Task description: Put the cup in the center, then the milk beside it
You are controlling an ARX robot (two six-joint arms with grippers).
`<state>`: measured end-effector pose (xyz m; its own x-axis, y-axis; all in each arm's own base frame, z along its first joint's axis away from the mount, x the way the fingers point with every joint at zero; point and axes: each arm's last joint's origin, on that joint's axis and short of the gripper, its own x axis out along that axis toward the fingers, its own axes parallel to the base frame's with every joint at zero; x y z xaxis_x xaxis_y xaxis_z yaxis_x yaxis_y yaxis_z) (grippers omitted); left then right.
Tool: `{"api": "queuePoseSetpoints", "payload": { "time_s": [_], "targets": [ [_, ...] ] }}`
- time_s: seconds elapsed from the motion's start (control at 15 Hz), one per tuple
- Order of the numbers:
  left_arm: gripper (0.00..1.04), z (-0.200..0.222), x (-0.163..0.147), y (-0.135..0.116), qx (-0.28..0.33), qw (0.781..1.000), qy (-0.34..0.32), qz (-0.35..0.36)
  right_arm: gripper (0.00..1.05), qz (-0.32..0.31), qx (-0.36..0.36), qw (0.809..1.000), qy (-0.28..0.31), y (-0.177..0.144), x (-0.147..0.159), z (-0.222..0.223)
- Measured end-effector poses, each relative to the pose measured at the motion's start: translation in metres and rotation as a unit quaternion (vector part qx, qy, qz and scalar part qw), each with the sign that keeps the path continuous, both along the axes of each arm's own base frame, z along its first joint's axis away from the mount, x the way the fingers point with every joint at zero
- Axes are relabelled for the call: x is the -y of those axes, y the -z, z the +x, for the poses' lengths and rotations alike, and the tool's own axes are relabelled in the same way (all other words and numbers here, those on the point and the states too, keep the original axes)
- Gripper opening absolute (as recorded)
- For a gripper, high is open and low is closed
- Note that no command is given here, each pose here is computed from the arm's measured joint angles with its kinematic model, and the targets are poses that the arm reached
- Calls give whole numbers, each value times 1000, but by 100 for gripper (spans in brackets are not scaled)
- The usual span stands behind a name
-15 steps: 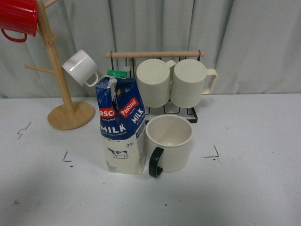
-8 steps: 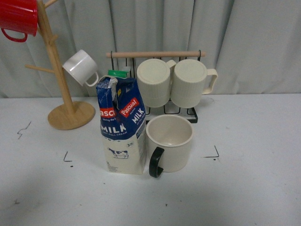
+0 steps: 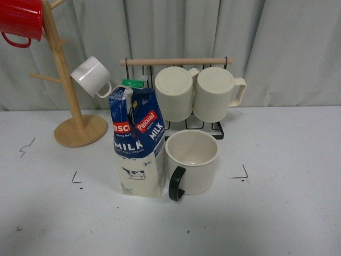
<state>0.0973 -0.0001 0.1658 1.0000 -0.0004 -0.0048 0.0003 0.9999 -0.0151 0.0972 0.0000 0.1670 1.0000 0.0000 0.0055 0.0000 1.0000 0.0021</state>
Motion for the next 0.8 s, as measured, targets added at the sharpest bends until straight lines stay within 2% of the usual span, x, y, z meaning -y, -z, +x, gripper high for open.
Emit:
{"api": "queuePoseSetpoints", "payload": {
  "time_s": [0.13,0.2,0.4,0.47,0.6,0.8],
  "targets": [
    [2,0,0,-1,3,1000,0,0,98,0,0,1000,0,0,0,0],
    [12,0,0,-1,4,1000,0,0,98,0,0,1000,0,0,0,0],
    [47,0,0,-1,4,1000,0,0,98,0,0,1000,0,0,0,0],
    [72,0,0,-1,4,1000,0,0,98,0,0,1000,0,0,0,0],
    [97,0,0,-1,4,1000,0,0,98,0,0,1000,0,0,0,0],
    [98,0,0,-1,4,1000,0,0,98,0,0,1000,0,0,0,0]
  ]
}}
